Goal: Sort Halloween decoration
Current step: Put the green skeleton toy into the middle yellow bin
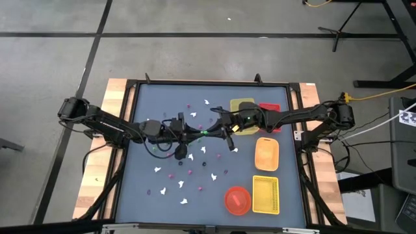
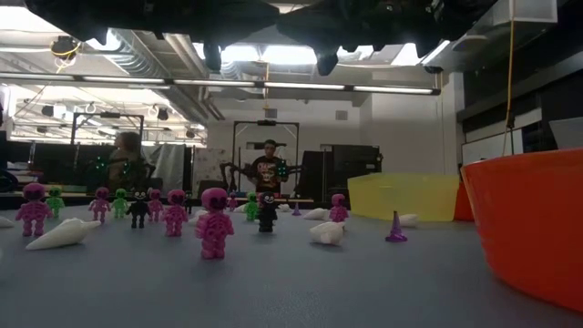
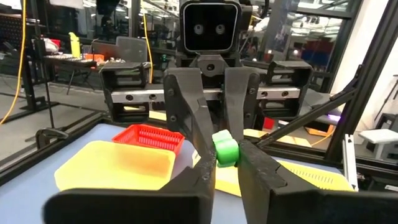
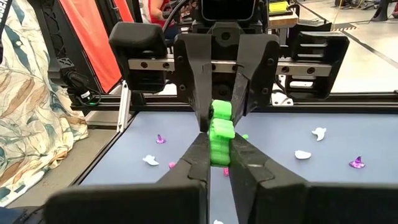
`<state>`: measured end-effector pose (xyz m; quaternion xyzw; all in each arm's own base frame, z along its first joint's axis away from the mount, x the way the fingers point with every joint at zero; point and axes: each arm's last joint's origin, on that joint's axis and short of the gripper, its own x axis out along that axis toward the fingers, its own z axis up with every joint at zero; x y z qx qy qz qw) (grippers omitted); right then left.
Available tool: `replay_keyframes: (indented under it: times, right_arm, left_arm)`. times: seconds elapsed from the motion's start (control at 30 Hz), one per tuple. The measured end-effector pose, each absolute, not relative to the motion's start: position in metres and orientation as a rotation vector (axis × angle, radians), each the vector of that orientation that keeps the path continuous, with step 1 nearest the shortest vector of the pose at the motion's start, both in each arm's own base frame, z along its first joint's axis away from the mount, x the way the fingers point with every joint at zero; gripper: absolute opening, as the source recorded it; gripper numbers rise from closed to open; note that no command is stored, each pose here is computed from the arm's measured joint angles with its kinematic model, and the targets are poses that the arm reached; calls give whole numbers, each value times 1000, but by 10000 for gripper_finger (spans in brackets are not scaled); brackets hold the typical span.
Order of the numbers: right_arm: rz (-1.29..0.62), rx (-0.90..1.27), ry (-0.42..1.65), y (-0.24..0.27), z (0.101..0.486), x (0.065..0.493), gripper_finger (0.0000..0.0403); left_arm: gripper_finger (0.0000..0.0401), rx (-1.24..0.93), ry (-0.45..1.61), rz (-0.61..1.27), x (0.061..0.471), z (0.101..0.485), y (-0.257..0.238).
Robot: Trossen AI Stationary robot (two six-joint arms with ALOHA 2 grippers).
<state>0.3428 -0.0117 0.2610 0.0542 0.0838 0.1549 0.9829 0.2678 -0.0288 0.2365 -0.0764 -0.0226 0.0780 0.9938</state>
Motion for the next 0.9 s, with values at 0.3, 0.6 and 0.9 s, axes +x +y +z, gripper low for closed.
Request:
replay_keyframes:
  times: [0.3, 0.6, 0.9]
  right_arm:
    - [310, 126, 259, -11, 262, 333, 38]
    - [301, 169, 589, -8, 264, 290, 40]
    - [257, 302, 1102, -4, 247, 236, 41]
  left_arm:
    - [120, -153, -42, 164, 268, 236, -28]
    - [142, -153, -41, 164, 268, 236, -28]
    - [142, -153, -41, 163, 268, 236, -28]
